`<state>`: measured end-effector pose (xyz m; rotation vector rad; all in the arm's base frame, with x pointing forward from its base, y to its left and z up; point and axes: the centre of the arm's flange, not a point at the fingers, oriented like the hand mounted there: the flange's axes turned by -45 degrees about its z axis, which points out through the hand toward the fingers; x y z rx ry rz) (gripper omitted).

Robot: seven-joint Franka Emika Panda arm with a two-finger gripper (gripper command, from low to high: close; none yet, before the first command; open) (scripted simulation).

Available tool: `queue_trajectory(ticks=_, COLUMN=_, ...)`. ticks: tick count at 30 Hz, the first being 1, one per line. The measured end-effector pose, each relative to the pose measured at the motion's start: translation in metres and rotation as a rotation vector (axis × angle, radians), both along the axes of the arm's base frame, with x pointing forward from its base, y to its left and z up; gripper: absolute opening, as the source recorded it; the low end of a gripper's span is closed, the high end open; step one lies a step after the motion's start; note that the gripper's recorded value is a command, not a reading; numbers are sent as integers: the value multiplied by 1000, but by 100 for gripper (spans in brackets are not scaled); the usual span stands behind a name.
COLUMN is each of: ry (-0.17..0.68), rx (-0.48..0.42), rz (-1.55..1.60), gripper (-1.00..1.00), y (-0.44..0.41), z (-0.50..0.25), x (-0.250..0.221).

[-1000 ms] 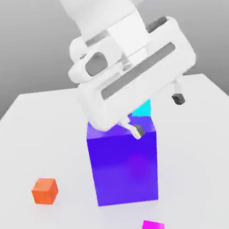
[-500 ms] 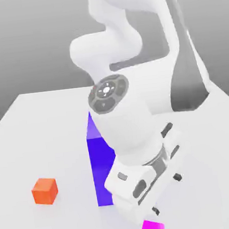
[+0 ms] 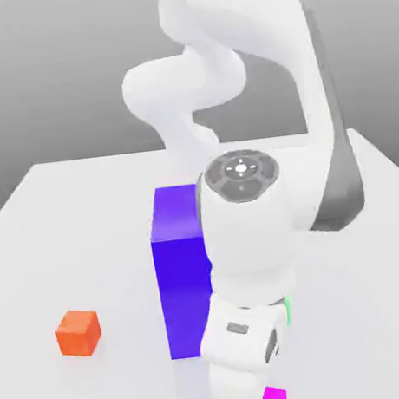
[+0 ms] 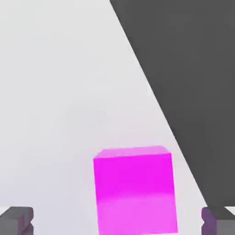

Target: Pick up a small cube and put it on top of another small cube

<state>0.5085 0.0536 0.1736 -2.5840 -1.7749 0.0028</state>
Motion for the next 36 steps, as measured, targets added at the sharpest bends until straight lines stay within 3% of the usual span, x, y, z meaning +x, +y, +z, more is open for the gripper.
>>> queue_trajectory(ticks=2, ry=-5, rx=-4, rz=9, gripper=0, y=1, z=-27, x=1)
queue_trajectory(ticks=3, ry=42, rx=-4, rz=32, gripper=-100, y=2, z=-40, x=-4)
queue_trajectory(ticks=8, ry=45, rx=-3, rz=31, gripper=-100, y=2, z=-40, x=-4)
queue_trajectory(ticks=9, ry=108, rx=2, rz=114, gripper=-100, y=4, z=-47, x=-10)
queue_trajectory(ticks=11, ry=25, rx=-4, rz=39, gripper=-100, y=2, z=-30, x=-2)
queue_trajectory(ticks=14, ry=3, rx=-5, rz=22, gripper=-100, y=3, z=10, x=0)
queue_trajectory(ticks=22, ry=79, rx=-4, rz=464, gripper=-100, y=113, z=17, x=7)
queue_trajectory(ticks=29, ry=9, rx=-2, rz=901, gripper=-100, y=227, z=58, x=4)
queue_trajectory(ticks=32, ry=-4, rx=-3, rz=944, gripper=-100, y=238, z=20, x=3)
queue_trajectory(ticks=33, ry=-4, rx=-2, rz=946, gripper=100, y=239, z=10, x=2)
queue_trajectory(ticks=36, ry=-4, rx=-2, rz=946, gripper=100, y=239, z=10, x=2)
